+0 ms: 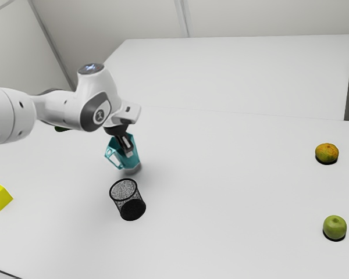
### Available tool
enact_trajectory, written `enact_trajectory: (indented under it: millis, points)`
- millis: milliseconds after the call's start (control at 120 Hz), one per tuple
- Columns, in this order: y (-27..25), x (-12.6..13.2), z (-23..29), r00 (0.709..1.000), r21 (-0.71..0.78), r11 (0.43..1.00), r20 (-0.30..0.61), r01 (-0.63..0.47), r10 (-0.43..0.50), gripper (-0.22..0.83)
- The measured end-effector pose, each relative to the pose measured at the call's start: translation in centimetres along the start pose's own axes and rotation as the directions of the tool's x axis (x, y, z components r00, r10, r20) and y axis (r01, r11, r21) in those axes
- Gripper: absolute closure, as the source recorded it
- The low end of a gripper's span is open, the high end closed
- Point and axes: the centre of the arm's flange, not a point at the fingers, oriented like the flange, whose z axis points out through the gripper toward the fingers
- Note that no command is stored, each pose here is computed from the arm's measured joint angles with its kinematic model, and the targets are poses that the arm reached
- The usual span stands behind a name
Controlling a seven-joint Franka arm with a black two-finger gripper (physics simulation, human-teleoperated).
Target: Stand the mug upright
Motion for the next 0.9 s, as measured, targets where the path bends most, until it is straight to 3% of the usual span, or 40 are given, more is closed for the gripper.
enact_trajectory:
  millis: [517,900]
  points:
    - [0.3,0.5,2.0,0.994,0.019,0.994,-0.029,0.107,-0.107,0.77]
    - [0.2,0.4,1.8,0.989,0.013,0.990,-0.040,0.141,-0.141,0.42]
